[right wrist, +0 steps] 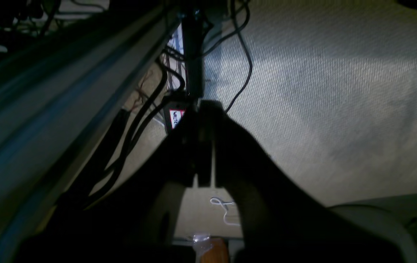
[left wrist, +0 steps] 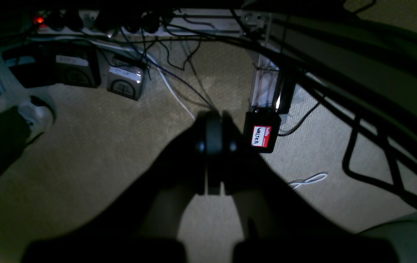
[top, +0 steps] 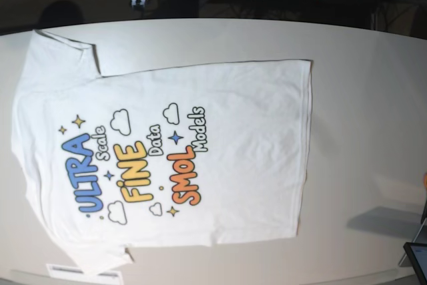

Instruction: Fold the T-shirt properly

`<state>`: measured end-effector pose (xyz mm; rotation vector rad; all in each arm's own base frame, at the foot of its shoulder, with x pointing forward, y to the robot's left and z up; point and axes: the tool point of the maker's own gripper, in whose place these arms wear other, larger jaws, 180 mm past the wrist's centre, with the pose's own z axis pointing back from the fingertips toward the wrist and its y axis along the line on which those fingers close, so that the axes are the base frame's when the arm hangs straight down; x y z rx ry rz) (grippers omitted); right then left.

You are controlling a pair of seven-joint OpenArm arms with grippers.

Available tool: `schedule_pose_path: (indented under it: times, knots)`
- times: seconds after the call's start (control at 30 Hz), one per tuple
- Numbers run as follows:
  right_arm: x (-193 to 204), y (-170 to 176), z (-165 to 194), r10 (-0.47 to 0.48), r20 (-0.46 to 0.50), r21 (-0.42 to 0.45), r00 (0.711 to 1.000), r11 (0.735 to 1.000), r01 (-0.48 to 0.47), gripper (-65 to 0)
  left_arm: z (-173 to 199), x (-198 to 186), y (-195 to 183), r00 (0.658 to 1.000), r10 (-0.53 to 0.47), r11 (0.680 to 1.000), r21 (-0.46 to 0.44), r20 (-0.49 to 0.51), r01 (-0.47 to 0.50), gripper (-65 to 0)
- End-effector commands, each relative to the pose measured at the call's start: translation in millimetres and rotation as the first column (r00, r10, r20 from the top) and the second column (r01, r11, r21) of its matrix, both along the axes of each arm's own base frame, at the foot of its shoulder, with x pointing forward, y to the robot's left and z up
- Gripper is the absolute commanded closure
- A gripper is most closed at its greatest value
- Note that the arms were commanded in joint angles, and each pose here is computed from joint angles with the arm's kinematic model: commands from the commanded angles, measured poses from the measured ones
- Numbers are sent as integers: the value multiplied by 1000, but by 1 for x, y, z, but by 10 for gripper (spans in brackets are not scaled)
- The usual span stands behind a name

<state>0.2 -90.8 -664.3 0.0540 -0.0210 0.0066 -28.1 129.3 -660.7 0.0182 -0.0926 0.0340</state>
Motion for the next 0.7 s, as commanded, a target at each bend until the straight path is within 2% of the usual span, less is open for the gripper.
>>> schedule_pose_path:
  times: [0.0,0.17,0.23,0.33,0.5,0.67]
  knots:
    - [-8,1,0,-1,-10,0,1000,1000,1,-17,0,-3,1,1000,5,1000,4,1,-5,0]
    - [-13,0,0,-6,-17,-4,1000,1000,6,0,0,-4,1,1000,6,1000,4,-2,-6,0]
    - [-24,0,1,-7,-32,-6,999,1000,7,0,1,-16,2,1000,6,1000,7,-13,-6,0]
    - [-40,-2,3,-13,-34,-10,999,1000,13,0,8,-23,20,1000,-10,999,39,19,9,0]
    - [-50,-16,21,-18,83,-36,996,999,21,0,40,-13,61,985,-54,992,121,165,35,0]
    - [-42,-39,58,-4,178,-77,984,997,18,0,69,-8,83,965,-110,983,170,240,70,0]
